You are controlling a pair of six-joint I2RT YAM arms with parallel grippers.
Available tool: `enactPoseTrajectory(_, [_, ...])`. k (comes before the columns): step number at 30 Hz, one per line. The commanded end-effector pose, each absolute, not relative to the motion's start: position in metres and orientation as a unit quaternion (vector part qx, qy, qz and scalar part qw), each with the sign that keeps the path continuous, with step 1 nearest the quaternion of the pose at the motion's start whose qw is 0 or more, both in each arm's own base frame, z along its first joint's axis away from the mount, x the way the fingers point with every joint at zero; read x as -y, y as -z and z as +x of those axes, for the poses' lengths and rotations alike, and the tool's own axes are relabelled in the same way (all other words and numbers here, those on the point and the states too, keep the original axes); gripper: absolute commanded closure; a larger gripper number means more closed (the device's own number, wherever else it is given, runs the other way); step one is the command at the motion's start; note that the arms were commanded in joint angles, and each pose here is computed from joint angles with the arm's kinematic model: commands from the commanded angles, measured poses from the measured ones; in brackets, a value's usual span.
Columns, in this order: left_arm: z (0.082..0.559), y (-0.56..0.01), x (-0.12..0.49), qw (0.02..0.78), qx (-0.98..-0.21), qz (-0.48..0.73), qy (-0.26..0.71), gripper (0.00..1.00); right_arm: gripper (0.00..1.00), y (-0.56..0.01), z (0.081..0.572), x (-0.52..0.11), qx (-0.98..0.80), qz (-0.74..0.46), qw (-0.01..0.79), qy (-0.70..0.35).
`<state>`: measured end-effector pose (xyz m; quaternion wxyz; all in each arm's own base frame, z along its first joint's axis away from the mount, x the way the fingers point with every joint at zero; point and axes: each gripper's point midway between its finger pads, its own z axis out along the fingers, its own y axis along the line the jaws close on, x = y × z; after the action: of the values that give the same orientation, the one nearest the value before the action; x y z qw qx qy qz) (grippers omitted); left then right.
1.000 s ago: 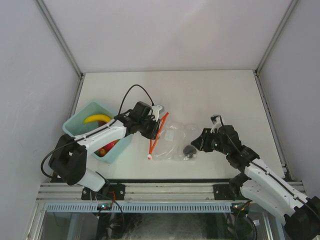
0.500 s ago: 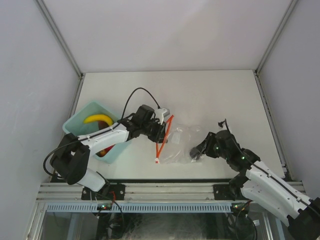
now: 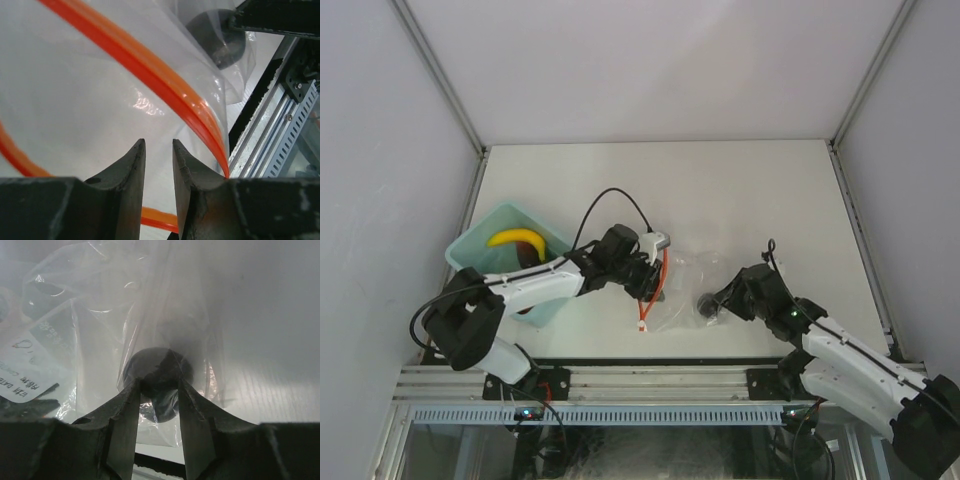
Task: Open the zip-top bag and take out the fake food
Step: Pick up the fake fruit from the zipper food storage bag.
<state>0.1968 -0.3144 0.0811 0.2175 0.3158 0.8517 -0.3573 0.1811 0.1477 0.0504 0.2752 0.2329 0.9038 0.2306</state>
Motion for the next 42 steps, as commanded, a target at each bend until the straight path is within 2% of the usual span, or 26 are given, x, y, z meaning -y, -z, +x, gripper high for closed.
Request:
enactPoseTrajectory(1, [0.189, -0.086, 0.329, 0.234, -0.829, 0.339, 0.378, 0.67, 0.66, -0.047, 0.188, -0.157, -0.907, 0.209, 0.280, -0.238])
enactPoseTrajectory(8, [0.187, -0.085, 0.340, 0.273, -0.801, 0.371, 0.381, 0.64, 0.69, -0.046, 0.200, -0.173, -0.915, 0.162, 0.264, -0.260])
enactPoseTrajectory(15, [0.190, -0.083, 0.342, 0.262, -0.811, 0.367, 0.373, 0.65, 0.71, -0.065, 0.215, -0.176, -0.905, 0.128, 0.275, -0.297])
enactPoseTrajectory(23, [0.187, -0.074, 0.335, 0.261, -0.819, 0.354, 0.367, 0.78, 0.71, -0.076, 0.219, -0.160, -0.901, 0.128, 0.283, -0.303])
enactPoseTrajectory(34, [0.176, -0.111, 0.349, 0.369, -0.700, 0.435, 0.429, 0.76, 0.72, -0.067, 0.201, -0.141, -0.904, 0.179, 0.280, -0.269])
enactPoseTrajectory(42, [0.169, -0.088, 0.356, 0.402, -0.648, 0.520, 0.385, 0.68, 0.74, -0.048, 0.199, -0.153, -0.914, 0.165, 0.244, -0.278])
